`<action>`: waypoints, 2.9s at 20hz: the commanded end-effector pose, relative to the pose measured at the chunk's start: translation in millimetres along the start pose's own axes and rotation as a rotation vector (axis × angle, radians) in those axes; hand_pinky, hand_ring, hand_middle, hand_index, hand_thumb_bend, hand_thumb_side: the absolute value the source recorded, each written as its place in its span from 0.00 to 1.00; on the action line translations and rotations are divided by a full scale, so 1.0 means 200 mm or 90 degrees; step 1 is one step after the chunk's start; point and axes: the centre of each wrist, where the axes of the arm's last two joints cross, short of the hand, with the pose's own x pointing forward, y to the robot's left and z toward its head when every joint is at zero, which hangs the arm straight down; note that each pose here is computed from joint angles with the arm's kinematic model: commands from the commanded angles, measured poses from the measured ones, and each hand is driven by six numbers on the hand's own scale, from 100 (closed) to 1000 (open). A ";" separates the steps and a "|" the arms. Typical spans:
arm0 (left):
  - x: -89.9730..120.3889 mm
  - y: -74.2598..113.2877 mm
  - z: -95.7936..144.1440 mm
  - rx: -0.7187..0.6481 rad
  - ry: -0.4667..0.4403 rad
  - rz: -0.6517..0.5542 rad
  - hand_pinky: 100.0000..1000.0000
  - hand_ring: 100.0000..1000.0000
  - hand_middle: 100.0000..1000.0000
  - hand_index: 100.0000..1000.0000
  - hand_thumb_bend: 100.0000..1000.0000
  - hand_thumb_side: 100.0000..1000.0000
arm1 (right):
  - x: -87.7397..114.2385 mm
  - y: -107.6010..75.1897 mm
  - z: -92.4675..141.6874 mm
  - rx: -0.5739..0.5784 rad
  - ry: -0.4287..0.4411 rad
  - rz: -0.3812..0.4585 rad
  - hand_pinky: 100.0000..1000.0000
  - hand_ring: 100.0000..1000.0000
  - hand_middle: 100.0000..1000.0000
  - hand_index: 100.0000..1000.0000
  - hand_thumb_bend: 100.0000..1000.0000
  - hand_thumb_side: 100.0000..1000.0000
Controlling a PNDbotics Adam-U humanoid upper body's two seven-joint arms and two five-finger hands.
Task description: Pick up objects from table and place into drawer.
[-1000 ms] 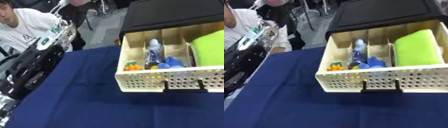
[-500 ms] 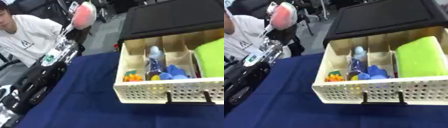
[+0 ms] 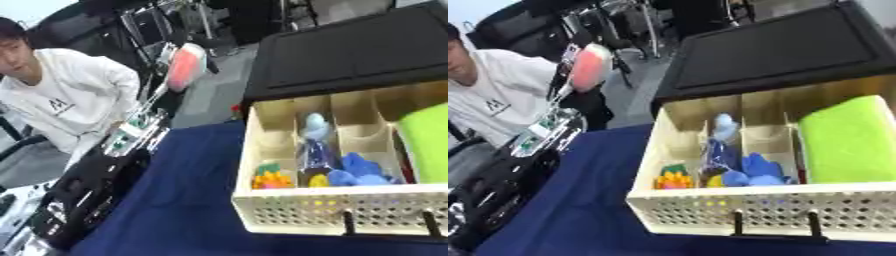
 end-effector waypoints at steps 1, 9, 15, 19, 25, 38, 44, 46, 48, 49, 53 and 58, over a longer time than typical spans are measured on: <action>0.03 0.02 -0.03 -0.023 -0.021 -0.039 0.43 0.73 0.52 0.26 0.00 0.73 | 0.02 0.02 -0.03 -0.010 -0.021 -0.027 0.47 0.66 0.53 0.62 0.00 0.69; 0.04 -0.01 -0.02 -0.043 -0.043 -0.069 0.43 0.72 0.52 0.27 0.00 0.70 | 0.01 0.02 -0.01 -0.009 -0.010 -0.016 0.47 0.66 0.53 0.62 0.00 0.67; 0.06 -0.03 -0.02 -0.054 -0.072 -0.088 0.45 0.72 0.52 0.27 0.00 0.68 | 0.02 0.02 -0.01 -0.007 -0.007 -0.017 0.47 0.66 0.53 0.62 0.00 0.67; 0.08 -0.04 -0.03 -0.078 -0.105 -0.110 0.45 0.73 0.53 0.27 0.00 0.66 | 0.02 0.04 0.00 -0.007 -0.001 -0.021 0.47 0.65 0.53 0.62 0.00 0.66; 0.09 -0.09 -0.04 -0.142 -0.173 -0.153 0.47 0.73 0.54 0.28 0.00 0.65 | 0.02 0.04 0.01 -0.007 0.001 -0.025 0.46 0.65 0.53 0.62 0.00 0.66; 0.07 -0.17 0.00 -0.222 -0.221 -0.191 0.47 0.73 0.54 0.28 0.00 0.61 | 0.01 0.05 0.02 -0.009 0.010 -0.025 0.46 0.65 0.52 0.61 0.00 0.65; 0.07 -0.19 0.00 -0.243 -0.230 -0.189 0.46 0.72 0.53 0.28 0.00 0.60 | 0.01 0.06 0.03 -0.009 0.015 -0.026 0.46 0.65 0.52 0.61 0.00 0.64; 0.07 -0.20 0.00 -0.242 -0.237 -0.185 0.46 0.72 0.53 0.28 0.00 0.58 | 0.01 0.06 0.03 -0.009 0.016 -0.027 0.46 0.65 0.52 0.61 0.00 0.64; 0.07 -0.20 0.00 -0.239 -0.248 -0.182 0.45 0.72 0.53 0.28 0.00 0.58 | 0.01 0.06 0.04 -0.008 0.019 -0.028 0.46 0.65 0.52 0.61 0.00 0.64; 0.08 -0.20 -0.01 -0.236 -0.254 -0.181 0.45 0.72 0.53 0.28 0.00 0.58 | 0.01 0.07 0.04 -0.008 0.021 -0.029 0.46 0.65 0.52 0.61 0.00 0.63; 0.10 -0.17 -0.02 -0.218 -0.261 -0.191 0.46 0.71 0.53 0.28 0.00 0.56 | 0.01 0.08 0.05 -0.009 0.028 -0.034 0.46 0.65 0.52 0.61 0.00 0.64; 0.08 -0.11 0.00 -0.222 -0.262 -0.232 0.48 0.72 0.53 0.28 0.00 0.55 | 0.02 0.10 0.06 -0.010 0.030 -0.047 0.46 0.65 0.52 0.61 0.00 0.65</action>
